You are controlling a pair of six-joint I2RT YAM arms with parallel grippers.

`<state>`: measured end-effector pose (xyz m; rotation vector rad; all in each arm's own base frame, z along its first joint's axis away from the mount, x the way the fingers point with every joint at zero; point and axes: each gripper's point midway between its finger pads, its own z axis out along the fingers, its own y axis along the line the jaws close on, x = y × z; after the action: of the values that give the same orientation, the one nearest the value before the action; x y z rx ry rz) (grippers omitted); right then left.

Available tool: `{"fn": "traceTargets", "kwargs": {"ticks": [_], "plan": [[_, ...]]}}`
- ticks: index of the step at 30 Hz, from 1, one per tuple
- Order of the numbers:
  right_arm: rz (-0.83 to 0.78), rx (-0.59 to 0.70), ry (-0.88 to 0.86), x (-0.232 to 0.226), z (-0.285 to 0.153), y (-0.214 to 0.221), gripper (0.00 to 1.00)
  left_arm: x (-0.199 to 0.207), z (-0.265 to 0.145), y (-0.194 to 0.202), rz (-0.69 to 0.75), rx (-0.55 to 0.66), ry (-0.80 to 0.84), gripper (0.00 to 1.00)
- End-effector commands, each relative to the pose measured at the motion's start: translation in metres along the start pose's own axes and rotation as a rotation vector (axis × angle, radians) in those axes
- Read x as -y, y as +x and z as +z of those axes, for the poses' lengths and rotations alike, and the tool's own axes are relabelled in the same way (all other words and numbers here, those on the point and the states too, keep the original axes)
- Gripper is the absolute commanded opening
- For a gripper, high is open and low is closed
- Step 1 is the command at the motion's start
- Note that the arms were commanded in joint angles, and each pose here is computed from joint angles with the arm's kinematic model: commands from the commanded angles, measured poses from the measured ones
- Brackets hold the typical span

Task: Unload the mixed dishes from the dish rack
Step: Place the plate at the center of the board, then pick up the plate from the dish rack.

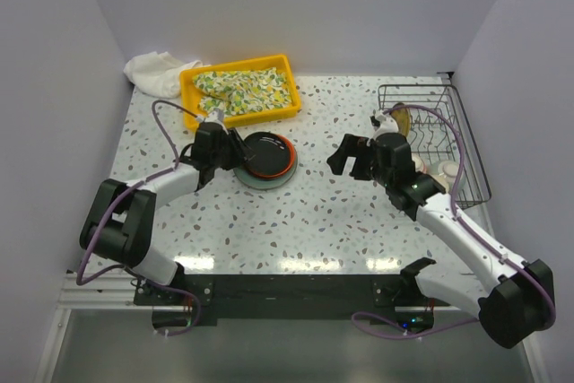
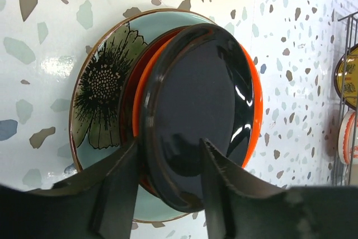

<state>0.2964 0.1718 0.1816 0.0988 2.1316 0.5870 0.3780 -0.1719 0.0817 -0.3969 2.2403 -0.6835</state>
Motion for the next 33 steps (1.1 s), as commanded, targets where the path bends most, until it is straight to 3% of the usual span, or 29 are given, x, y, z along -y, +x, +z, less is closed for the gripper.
{"fn": "traceTargets", "kwargs": {"ticks": [1,2,8,18,24,33], "plan": [[-0.056,0.098,0.012,-0.006,-0.011,-0.034,0.98,0.018,-0.009,-0.027,0.07,0.067,0.043,0.53],[-0.064,0.098,0.025,-0.003,-0.011,-0.034,0.98,0.018,-0.01,-0.028,0.081,0.069,0.038,0.59],[-0.148,0.132,0.121,0.01,-0.017,-0.052,0.98,0.015,-0.022,-0.029,0.177,0.046,0.007,0.75],[-0.312,0.203,0.44,0.055,-0.032,-0.097,0.99,0.019,-0.065,-0.035,0.366,0.074,-0.01,0.91],[-0.274,0.199,0.547,0.091,-0.027,-0.12,0.99,0.021,-0.114,-0.037,0.445,0.17,0.014,0.98],[-0.246,0.185,0.682,0.153,-0.01,-0.15,0.96,0.003,-0.208,-0.047,0.409,0.506,0.031,1.0]]}}
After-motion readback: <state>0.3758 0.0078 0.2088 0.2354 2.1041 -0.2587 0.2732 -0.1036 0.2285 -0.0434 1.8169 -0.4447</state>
